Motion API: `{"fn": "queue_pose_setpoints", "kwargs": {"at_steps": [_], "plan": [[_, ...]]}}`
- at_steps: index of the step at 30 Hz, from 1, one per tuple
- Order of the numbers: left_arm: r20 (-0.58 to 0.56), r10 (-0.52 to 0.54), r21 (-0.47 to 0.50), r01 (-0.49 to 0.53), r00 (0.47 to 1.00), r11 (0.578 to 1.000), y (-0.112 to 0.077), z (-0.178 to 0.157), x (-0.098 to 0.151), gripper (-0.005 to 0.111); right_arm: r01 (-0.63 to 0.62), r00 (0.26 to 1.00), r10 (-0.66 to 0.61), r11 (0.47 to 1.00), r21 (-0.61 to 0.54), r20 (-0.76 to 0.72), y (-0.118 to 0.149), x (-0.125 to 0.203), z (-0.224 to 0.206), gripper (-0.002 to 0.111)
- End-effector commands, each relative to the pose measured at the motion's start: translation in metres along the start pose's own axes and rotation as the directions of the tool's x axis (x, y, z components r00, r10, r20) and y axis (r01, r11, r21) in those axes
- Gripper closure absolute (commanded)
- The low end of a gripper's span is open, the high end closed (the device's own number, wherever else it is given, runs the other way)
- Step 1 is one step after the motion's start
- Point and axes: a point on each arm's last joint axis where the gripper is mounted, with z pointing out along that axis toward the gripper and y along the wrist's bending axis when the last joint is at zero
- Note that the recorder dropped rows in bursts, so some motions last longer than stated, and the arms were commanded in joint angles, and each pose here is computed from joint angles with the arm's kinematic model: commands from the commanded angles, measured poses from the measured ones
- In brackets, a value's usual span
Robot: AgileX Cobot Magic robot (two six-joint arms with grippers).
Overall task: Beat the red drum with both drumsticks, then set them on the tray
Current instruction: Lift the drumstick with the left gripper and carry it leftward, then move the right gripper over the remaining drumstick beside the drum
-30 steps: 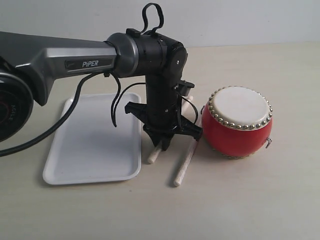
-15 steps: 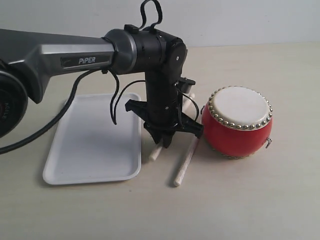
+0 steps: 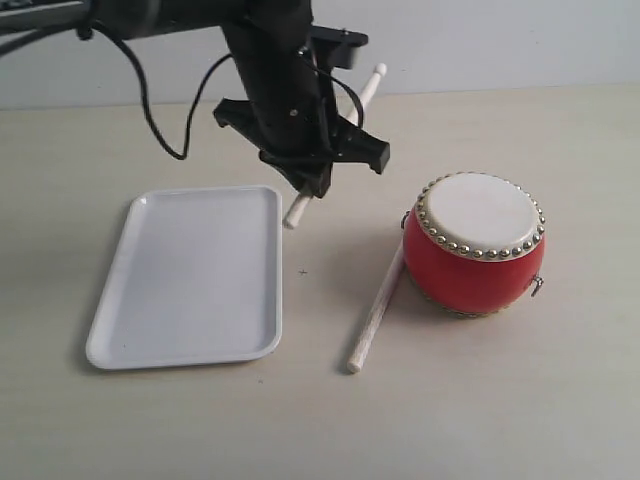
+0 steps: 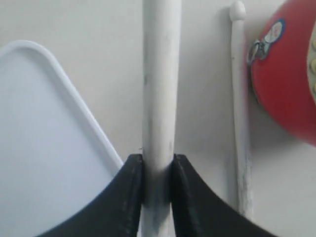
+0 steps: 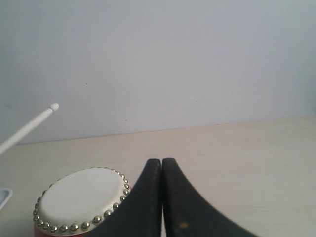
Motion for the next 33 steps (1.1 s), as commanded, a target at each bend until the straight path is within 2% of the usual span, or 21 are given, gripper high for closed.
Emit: {"fn": "queue_pose_setpoints", "kwargs": {"at_steps": [1,7,12,16,19,22,28,33], "plan": [[0.113,-0.005,0.011,0.004,0.994,1.0,0.014,-0.031,0.02,0.107,0.006,1.0,-0.006,1.0,0.005,0.009,0.0,0.001,0.0,0.108],[0.289,-0.006,0.033,-0.004,0.957,0.999,0.026,-0.065,0.084,0.107,0.006,1.0,-0.006,1.0,0.005,0.009,0.0,0.001,0.0,0.108],[0.414,-0.046,0.043,0.031,0.909,0.999,0.047,-0.088,0.144,0.107,0.006,1.0,-0.006,1.0,0.005,0.009,0.0,0.001,0.0,0.108],[0.506,-0.093,0.038,0.086,0.857,0.996,0.067,-0.1,0.193,0.107,0.006,1.0,-0.006,1.0,0.005,0.009,0.0,0.001,0.0,0.108],[0.576,-0.11,0.038,0.109,0.81,0.993,0.075,-0.108,0.222,0.107,0.006,1.0,-0.006,1.0,0.005,0.009,0.0,0.001,0.0,0.108],[0.654,-0.108,0.05,0.099,0.749,0.994,0.075,-0.124,0.242,0.107,0.006,1.0,-0.006,1.0,0.005,0.009,0.0,0.001,0.0,0.108],[0.743,-0.069,0.029,0.071,0.666,0.997,0.075,-0.146,0.267,0.107,0.014,1.0,-0.014,1.0,0.006,0.01,0.0,0.0,0.0,0.108],[0.769,-0.068,0.033,0.067,0.636,0.997,0.075,-0.15,0.273,0.107,0.014,1.0,-0.014,1.0,0.006,0.01,0.0,0.0,0.0,0.108]]}}
